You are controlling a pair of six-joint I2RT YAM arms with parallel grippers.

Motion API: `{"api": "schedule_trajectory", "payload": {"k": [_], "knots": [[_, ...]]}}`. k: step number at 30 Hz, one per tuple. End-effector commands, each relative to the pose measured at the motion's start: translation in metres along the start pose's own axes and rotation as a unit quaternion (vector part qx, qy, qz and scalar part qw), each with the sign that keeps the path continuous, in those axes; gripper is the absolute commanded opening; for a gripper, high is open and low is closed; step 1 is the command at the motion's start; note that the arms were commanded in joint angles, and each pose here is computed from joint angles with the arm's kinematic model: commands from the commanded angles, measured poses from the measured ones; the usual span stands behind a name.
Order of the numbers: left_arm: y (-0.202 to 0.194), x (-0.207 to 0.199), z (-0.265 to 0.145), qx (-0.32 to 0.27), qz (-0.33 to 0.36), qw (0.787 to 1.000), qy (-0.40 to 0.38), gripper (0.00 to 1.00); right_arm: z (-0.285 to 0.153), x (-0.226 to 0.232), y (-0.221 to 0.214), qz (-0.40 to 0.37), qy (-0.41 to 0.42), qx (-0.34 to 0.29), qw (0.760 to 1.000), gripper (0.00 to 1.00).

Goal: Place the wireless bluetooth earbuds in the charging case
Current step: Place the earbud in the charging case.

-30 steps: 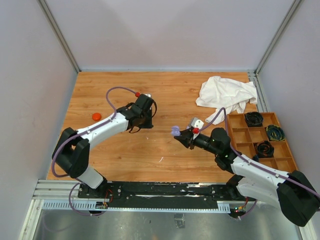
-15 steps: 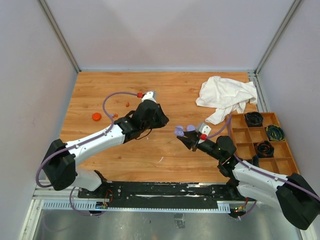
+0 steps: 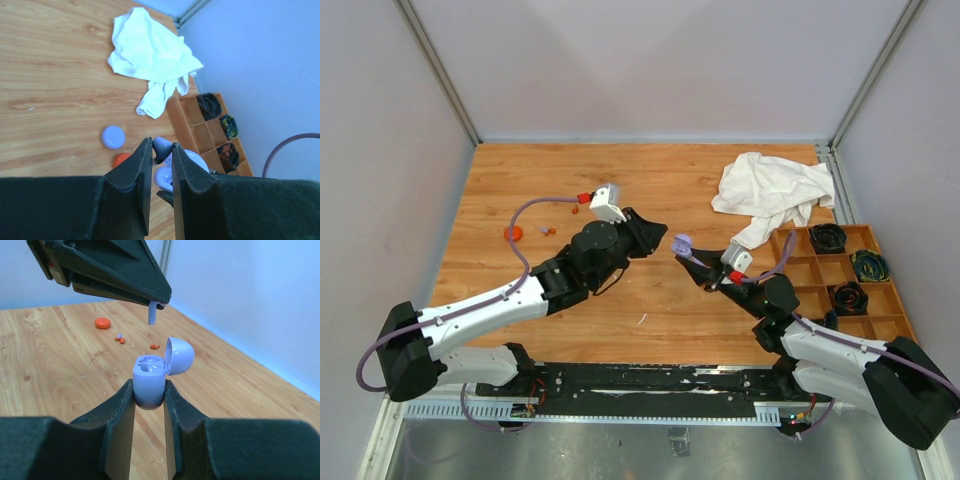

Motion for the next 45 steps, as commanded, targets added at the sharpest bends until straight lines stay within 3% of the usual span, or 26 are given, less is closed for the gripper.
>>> {"api": "schedule_trajectory", "payload": {"k": [1,14,45], "knots": [[0.022,-0.015,-0.011,-0.069,-0.038,0.997,-0.019,0.19,0.012,-0.001,0.029,-0.032,-0.002,-0.069,0.997,0.11],[0.007,-0.034,-0.007,-0.079,-0.086,0.992,-0.038,0.2,0.014,0.0,0.038,-0.007,-0.005,-0.107,0.994,0.1],[-0.021,-0.037,-0.001,-0.044,-0.089,0.995,-0.028,0.23,0.009,-0.004,0.034,-0.003,-0.028,-0.113,0.993,0.11]]}}
Point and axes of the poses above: each gripper's point midway between its finger pads, its own z axis out along the fingers, its own x axis along the line the jaws close on, y = z × x, the point moved 7 cm from there along -z, back along the fingers, and after that the axes turned 10 degrees about z, right-handed, at the moved point
